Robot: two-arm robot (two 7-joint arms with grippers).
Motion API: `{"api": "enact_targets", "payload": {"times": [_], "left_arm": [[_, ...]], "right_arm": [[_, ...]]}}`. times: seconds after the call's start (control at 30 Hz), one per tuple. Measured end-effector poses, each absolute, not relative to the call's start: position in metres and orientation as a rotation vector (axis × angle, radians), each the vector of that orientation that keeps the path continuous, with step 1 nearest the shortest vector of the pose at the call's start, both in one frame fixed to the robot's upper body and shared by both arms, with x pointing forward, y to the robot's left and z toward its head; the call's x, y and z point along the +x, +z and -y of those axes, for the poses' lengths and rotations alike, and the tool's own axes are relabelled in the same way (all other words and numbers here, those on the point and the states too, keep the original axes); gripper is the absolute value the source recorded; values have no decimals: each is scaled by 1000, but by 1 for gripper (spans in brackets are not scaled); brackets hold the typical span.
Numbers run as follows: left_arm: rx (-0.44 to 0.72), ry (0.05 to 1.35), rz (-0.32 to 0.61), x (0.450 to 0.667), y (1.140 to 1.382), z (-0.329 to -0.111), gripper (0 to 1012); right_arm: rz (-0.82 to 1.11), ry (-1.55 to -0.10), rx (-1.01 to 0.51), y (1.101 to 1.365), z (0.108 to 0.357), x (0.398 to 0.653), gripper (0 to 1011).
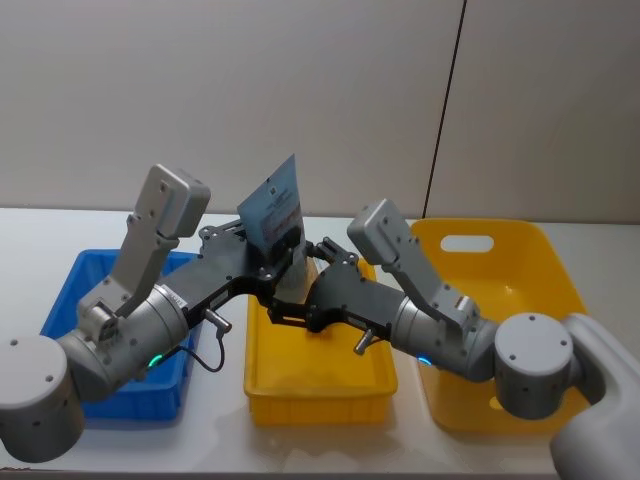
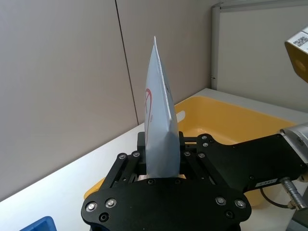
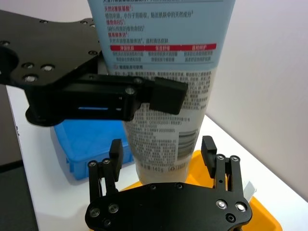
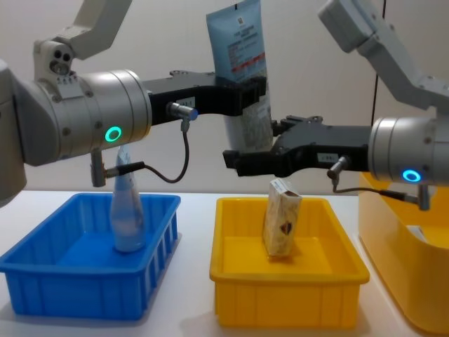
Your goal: Bimanual collaborative sorting of washing and personal care products
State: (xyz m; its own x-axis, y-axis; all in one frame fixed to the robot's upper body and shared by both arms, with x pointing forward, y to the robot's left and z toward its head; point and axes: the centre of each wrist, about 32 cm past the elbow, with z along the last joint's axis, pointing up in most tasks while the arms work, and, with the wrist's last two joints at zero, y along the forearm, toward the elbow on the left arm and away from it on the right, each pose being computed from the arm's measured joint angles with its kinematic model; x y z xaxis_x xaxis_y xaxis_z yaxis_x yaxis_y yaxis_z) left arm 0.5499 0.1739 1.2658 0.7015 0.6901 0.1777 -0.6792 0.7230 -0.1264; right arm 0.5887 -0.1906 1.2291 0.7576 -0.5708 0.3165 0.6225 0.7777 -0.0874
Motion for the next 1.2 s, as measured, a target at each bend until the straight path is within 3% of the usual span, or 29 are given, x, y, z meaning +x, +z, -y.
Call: {"api": "enact_targets", "payload": {"times": [0.1, 0.47, 0.8, 1.2], "left_arm": [[-53, 762, 219, 550, 1266, -174, 278], [-53, 763, 219, 550, 1266, -174, 280], [-55, 763, 220, 550, 1266, -174, 282], [-52, 762, 219, 550, 1266, -174, 624]], "right_arm": [[284, -658, -188, 1229, 189, 590, 961], [287, -655, -165, 1227, 185, 594, 657], [284, -644, -150, 1227, 184, 595, 634], [293, -638, -129, 1227, 183, 594, 615]]}}
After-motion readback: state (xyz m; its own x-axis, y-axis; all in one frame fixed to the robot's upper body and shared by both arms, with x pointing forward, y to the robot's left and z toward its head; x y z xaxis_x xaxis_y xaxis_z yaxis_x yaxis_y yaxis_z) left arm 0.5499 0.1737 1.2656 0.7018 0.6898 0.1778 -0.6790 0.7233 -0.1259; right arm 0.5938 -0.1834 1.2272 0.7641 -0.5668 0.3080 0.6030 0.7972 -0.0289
